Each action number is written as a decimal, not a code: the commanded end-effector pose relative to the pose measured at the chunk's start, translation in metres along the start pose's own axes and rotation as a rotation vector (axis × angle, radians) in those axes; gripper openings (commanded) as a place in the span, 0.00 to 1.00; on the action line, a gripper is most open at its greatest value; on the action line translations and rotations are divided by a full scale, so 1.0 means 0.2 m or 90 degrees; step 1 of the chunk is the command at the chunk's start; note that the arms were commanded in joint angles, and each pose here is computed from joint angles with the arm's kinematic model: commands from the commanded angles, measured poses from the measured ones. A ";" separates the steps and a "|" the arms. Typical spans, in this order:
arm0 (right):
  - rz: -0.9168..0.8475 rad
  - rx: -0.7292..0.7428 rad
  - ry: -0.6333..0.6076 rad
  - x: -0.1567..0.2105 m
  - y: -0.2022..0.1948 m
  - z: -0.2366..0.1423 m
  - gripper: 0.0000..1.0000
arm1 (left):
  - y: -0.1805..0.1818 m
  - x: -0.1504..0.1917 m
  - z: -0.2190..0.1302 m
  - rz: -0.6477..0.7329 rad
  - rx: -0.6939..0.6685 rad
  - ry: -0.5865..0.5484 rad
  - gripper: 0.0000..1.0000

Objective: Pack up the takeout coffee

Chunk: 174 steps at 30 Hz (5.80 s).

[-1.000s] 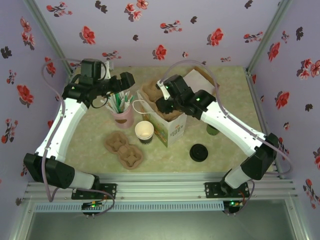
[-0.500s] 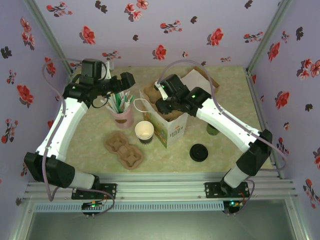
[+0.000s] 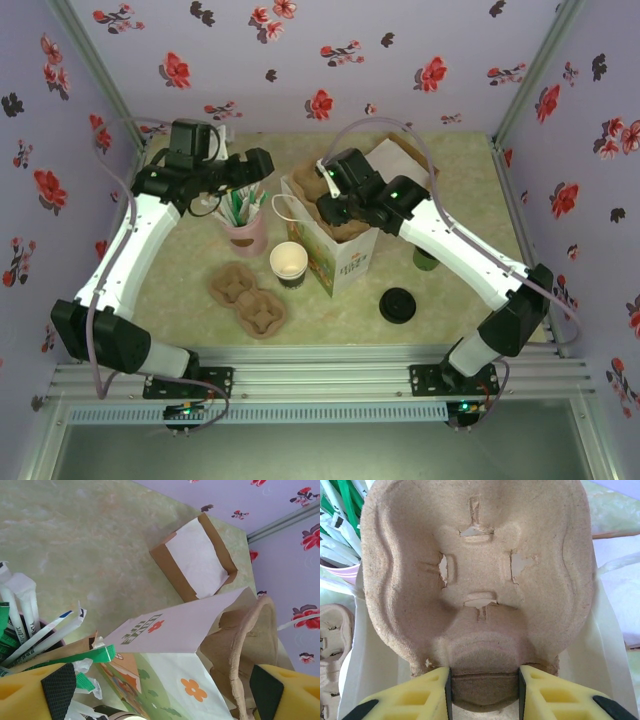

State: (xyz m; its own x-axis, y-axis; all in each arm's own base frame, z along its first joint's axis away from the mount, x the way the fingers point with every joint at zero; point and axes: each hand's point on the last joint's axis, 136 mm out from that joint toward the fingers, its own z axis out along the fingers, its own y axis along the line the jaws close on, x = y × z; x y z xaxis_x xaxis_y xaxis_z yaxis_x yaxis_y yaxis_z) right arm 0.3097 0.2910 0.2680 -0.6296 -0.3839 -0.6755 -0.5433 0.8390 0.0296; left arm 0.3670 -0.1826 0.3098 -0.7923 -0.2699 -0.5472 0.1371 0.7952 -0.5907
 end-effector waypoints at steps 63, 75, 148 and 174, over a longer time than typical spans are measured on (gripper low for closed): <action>-0.011 0.110 0.332 0.43 -0.06 0.46 0.36 | 0.03 0.05 0.04 0.035 -0.026 0.013 0.88; -0.001 0.110 0.348 0.51 -0.06 0.52 0.39 | 0.04 0.05 0.04 0.035 -0.028 0.012 0.88; 0.103 -0.094 -0.108 -0.21 0.08 -0.35 0.99 | -0.34 -0.03 -0.43 0.109 0.116 -0.142 0.99; 0.145 0.053 -0.177 0.28 -0.30 -0.76 0.99 | -0.80 0.43 -0.48 0.309 0.178 -0.062 0.99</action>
State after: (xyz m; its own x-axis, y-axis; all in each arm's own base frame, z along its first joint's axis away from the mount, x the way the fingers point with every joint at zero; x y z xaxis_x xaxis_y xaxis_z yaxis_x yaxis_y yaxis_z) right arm 0.2248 0.1846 0.3478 -0.5394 -0.0918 -0.8370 -0.4318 0.8836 0.1813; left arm 0.2195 -0.2767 0.4087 -0.5907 -0.0013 -0.8069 0.6171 0.6436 -0.4527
